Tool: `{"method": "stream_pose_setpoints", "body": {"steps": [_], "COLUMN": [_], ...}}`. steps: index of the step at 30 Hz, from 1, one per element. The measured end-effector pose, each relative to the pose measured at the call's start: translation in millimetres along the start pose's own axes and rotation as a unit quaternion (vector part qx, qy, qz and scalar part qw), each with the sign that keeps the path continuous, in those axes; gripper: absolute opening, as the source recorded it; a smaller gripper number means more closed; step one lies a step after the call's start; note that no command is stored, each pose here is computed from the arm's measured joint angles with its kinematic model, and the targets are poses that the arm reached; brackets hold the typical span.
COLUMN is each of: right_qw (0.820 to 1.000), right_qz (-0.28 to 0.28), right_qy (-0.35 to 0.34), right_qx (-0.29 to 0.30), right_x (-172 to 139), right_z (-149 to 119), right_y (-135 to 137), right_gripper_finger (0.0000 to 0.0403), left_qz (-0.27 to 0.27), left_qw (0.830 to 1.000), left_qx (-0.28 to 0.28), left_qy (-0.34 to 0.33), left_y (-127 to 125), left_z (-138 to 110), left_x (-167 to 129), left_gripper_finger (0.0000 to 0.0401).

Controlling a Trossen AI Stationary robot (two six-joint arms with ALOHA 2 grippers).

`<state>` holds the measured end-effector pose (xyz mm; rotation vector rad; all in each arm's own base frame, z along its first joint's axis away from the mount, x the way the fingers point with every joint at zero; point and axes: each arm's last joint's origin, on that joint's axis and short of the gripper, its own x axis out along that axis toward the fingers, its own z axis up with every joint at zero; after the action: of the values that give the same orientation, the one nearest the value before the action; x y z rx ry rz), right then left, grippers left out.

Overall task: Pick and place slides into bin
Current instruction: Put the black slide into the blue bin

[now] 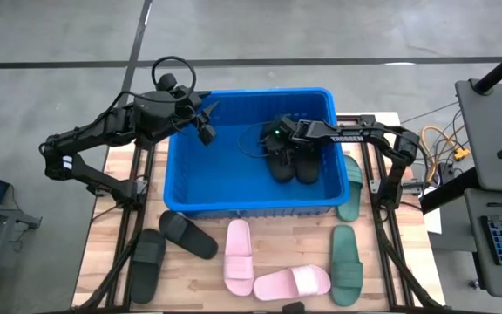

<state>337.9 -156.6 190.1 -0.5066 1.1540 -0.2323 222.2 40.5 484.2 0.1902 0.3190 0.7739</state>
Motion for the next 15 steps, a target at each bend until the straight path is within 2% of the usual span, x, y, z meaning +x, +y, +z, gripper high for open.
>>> {"method": "stream_pose_setpoints", "body": {"steps": [4, 7, 10, 15], "right_qw": [0.999, 0.997, 0.995, 0.994], "right_qz": [-0.007, -0.030, -0.059, -0.060], "right_qy": [-0.003, 0.001, 0.018, 0.018], "right_qx": [0.048, 0.074, 0.075, 0.094], "right_x": [-0.2, -1.4, -2.3, -2.8], "right_z": [1.0, 3.4, 4.3, 4.8], "right_y": [-1.3, -2.5, -1.9, -1.1], "right_gripper_finger": [0.0019, 0.0015, 0.0014, 0.0014], "left_qz": [0.000, 0.000, 0.000, 0.000], "left_qw": [1.000, 1.000, 1.000, 1.000], "left_qx": [0.000, 0.002, 0.003, 0.004], "left_qy": [0.000, 0.000, 0.000, 0.000], "left_y": [0.0, 0.0, 0.0, 0.0], "left_z": [0.0, 0.0, 0.0, 0.0], "left_x": [0.0, 0.0, 0.0, 0.0], "left_gripper_finger": [0.0128, 0.0128, 0.0128, 0.0128]}}
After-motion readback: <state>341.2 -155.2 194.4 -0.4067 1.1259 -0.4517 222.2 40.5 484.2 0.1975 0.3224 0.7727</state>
